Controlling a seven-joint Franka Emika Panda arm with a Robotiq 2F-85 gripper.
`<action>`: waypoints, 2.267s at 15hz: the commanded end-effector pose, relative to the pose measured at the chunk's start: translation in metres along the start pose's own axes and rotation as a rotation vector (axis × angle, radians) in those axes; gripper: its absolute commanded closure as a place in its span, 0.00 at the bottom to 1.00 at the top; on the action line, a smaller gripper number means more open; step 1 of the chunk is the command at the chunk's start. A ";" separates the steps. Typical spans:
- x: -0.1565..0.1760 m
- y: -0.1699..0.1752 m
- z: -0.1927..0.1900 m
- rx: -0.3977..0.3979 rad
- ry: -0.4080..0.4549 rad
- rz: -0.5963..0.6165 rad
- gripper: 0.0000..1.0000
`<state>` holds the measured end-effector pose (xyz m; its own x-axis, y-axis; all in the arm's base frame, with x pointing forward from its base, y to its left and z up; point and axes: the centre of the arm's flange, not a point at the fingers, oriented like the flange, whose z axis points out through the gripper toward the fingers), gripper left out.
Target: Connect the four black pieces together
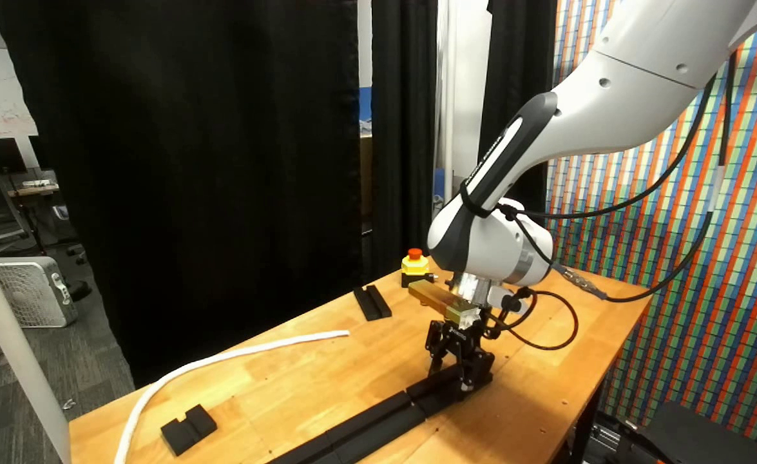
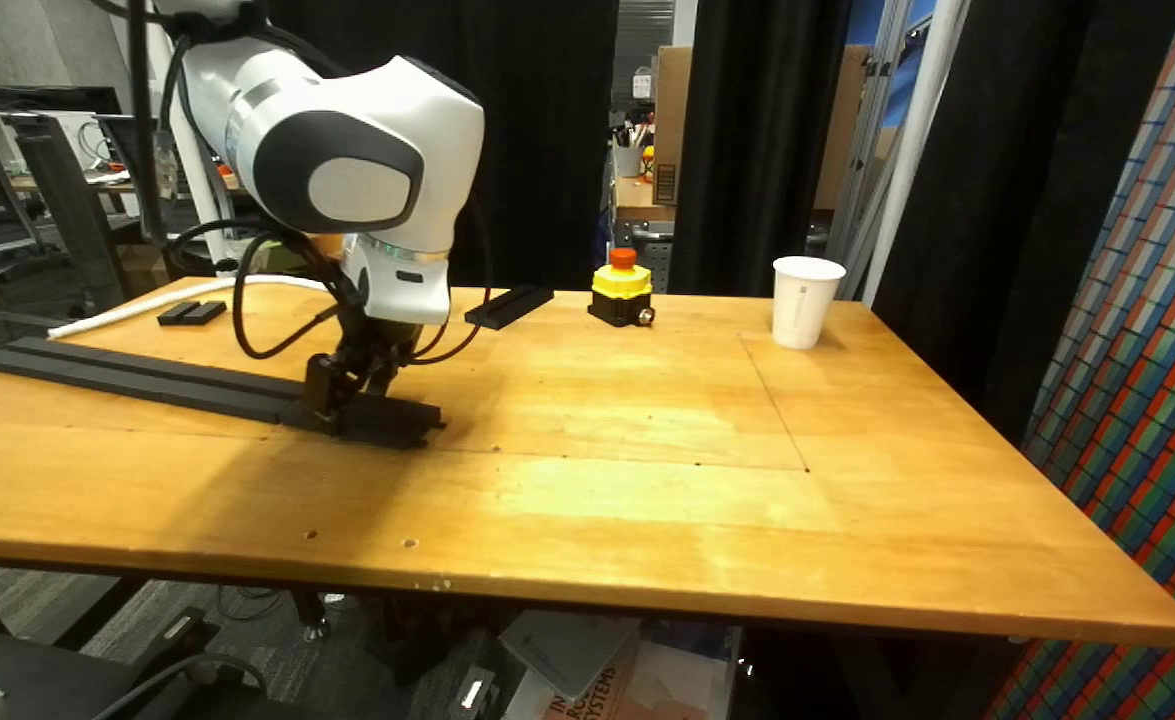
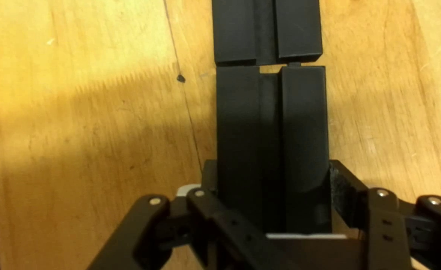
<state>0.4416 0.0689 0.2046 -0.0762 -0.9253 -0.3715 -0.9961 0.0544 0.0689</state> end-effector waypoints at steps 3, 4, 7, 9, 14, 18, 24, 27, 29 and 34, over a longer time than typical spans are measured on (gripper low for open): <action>0.007 -0.013 0.003 0.052 0.034 -0.082 0.51; 0.007 -0.015 0.003 0.059 0.033 -0.093 0.51; 0.005 -0.024 0.007 0.093 0.027 -0.134 0.51; 0.004 -0.027 0.010 0.108 0.012 -0.149 0.51; 0.004 -0.017 0.011 0.115 -0.016 -0.139 0.51; 0.007 -0.011 -0.005 0.106 0.011 -0.108 0.51; -0.007 -0.010 -0.014 0.092 0.048 -0.099 0.51; -0.010 -0.007 -0.016 0.087 0.066 -0.098 0.51; -0.012 -0.004 -0.017 0.090 0.077 -0.099 0.51; -0.016 -0.004 -0.020 0.102 0.090 -0.108 0.51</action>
<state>0.4513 0.0714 0.2134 0.0311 -0.9501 -0.3105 -0.9991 -0.0206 -0.0372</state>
